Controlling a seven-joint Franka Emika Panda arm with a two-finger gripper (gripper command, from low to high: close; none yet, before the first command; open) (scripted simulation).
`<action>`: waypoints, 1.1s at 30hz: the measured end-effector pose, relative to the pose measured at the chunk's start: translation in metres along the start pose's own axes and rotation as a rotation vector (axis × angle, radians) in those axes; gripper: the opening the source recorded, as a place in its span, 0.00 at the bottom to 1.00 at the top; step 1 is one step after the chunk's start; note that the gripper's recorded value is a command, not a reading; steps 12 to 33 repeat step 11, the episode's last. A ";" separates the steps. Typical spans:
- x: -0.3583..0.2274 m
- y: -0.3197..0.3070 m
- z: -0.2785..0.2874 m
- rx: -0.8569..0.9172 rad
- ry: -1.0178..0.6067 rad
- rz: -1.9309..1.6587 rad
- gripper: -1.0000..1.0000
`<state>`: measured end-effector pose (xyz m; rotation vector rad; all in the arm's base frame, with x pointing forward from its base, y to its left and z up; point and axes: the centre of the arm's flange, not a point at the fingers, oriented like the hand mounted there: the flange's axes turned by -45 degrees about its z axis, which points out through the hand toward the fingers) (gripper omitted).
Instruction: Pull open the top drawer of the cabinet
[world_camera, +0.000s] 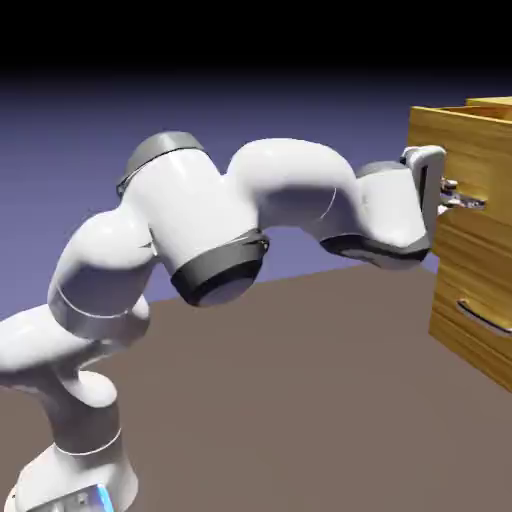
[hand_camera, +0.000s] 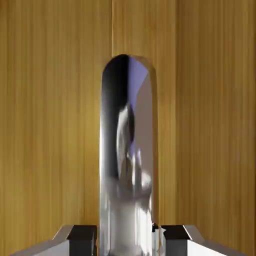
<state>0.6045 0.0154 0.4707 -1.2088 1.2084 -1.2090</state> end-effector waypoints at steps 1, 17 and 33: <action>0.000 0.000 -0.008 0.000 0.000 0.000 0.00; 0.000 0.000 -0.073 -0.001 0.000 0.000 1.00; 0.000 0.000 -0.073 -0.001 0.000 0.000 1.00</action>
